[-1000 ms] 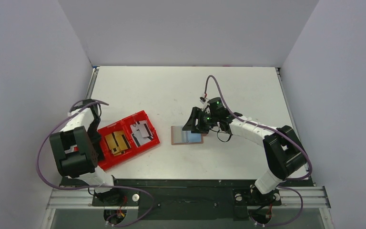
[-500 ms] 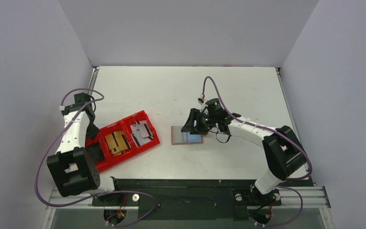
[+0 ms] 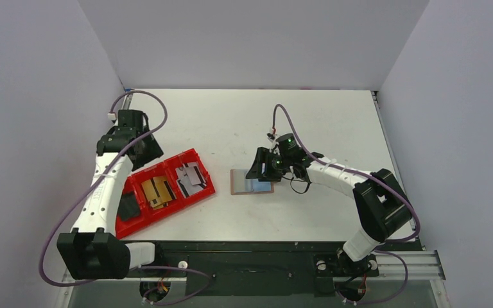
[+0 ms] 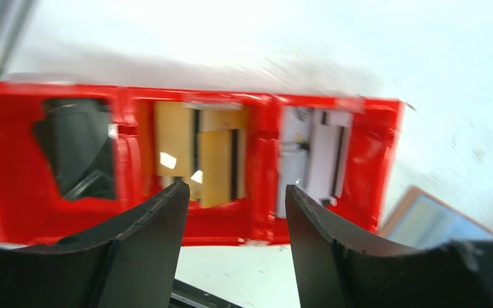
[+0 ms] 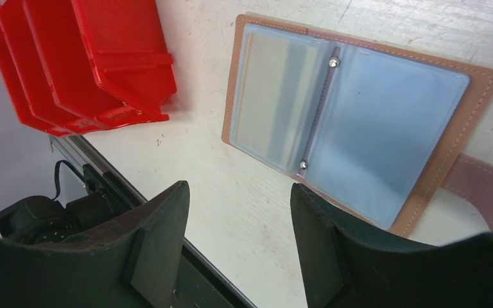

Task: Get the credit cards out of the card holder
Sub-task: Remove the credit card from the card holder.

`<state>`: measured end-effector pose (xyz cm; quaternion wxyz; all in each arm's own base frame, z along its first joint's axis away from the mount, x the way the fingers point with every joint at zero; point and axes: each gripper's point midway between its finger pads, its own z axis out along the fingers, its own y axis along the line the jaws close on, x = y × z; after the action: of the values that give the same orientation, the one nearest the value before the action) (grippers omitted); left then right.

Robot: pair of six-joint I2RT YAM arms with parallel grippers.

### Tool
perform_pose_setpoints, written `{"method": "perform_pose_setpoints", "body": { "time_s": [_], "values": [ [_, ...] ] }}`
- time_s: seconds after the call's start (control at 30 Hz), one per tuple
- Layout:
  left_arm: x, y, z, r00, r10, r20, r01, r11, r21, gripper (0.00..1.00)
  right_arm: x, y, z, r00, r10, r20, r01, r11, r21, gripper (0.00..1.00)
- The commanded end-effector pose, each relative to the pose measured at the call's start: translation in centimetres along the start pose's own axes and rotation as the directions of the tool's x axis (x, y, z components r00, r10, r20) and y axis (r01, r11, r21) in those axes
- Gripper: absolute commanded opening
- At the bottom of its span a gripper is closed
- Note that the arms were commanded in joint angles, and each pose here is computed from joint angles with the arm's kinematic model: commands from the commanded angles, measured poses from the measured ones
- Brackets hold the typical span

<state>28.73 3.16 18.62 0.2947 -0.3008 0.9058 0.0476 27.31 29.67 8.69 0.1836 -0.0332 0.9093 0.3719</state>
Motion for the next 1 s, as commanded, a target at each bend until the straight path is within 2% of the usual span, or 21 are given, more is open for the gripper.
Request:
{"method": "perform_pose_setpoints", "body": {
  "time_s": [0.0,0.13,0.33,0.43,0.57,0.97],
  "values": [
    [-0.2,-8.0,-2.4,0.998,0.044,0.054,-0.058,0.953,0.296,0.56,-1.7,0.0,0.2,0.998,-0.043,0.051,0.041,0.998,0.043,0.55],
    [2.9,-14.2,-3.2,0.994,0.110,0.021,-0.106,0.862,0.495,0.58,-1.9,-0.9,0.6,0.997,-0.056,0.052,0.050,0.992,0.112,0.55],
    [7.1,-19.7,-2.9,0.984,0.172,-0.056,-0.092,0.744,0.662,0.58,-2.4,-1.2,1.5,0.995,-0.083,0.055,0.070,0.976,0.208,0.55],
    [8.2,-20.6,-2.1,0.979,0.182,-0.089,-0.073,0.728,0.682,0.58,-2.4,-1.3,2.7,0.995,-0.087,0.046,0.073,0.965,0.253,0.55],
    [8.9,-20.6,-1.2,0.976,0.190,-0.107,-0.070,0.738,0.671,0.58,-2.1,-1.2,4.2,0.995,-0.095,0.029,0.082,0.951,0.299,0.54],
    [10.6,-20.2,-1.1,0.970,0.196,-0.143,-0.041,0.714,0.699,0.58,-1.4,-2.4,6.1,0.994,-0.108,-0.002,0.099,0.905,0.415,0.50]
  ]
}}
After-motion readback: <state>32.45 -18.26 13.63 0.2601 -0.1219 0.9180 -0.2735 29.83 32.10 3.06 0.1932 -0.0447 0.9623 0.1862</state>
